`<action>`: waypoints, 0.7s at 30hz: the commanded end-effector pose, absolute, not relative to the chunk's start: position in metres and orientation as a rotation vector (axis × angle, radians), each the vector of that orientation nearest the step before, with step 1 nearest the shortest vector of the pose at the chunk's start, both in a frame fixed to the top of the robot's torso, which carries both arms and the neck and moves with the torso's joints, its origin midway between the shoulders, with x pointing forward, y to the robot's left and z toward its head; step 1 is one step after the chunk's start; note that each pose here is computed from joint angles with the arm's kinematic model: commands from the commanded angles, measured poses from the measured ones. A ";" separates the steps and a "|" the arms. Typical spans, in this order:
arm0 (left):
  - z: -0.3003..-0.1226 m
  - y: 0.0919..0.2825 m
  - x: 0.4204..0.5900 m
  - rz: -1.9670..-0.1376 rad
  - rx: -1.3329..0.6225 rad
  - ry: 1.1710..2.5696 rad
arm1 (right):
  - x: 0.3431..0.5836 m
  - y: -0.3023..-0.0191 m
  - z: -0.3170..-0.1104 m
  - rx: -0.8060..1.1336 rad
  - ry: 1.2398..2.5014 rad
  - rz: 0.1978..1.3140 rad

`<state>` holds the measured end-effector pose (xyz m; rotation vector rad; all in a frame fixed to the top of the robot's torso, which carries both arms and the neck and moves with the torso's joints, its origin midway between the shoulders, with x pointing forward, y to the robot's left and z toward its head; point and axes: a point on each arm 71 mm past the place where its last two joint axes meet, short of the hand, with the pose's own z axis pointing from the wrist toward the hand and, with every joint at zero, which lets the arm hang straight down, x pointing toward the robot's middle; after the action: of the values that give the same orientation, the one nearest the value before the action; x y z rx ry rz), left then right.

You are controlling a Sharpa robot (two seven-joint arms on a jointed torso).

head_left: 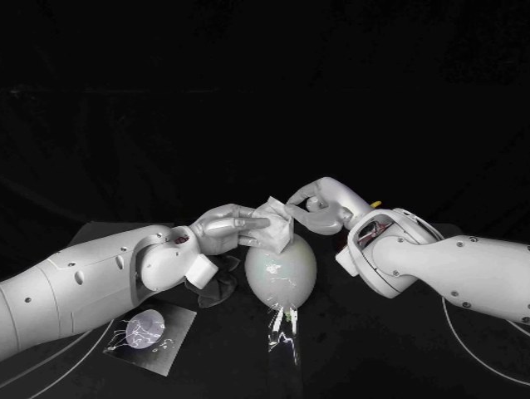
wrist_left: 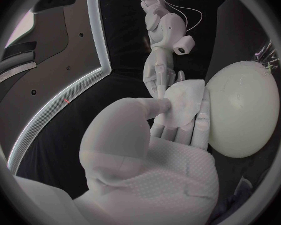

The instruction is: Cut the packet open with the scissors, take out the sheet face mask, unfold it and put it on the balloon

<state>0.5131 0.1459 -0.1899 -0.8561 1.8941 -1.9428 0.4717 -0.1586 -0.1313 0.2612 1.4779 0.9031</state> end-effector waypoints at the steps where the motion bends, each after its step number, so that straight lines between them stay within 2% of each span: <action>1: -0.188 0.145 0.512 -1.958 -0.837 1.899 | 0.474 -0.162 -0.131 0.311 1.475 0.930; 9: -0.187 0.149 0.509 -1.979 -0.822 1.911 | 0.483 -0.174 -0.131 0.340 1.508 0.936; 21: -0.184 0.156 0.507 -1.987 -0.796 1.943 | 0.490 -0.178 -0.131 0.347 1.533 0.975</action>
<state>0.5096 0.1595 -0.1865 -0.8319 1.9155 -1.9497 0.4902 -0.1812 -0.1310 0.3599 1.5113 0.9237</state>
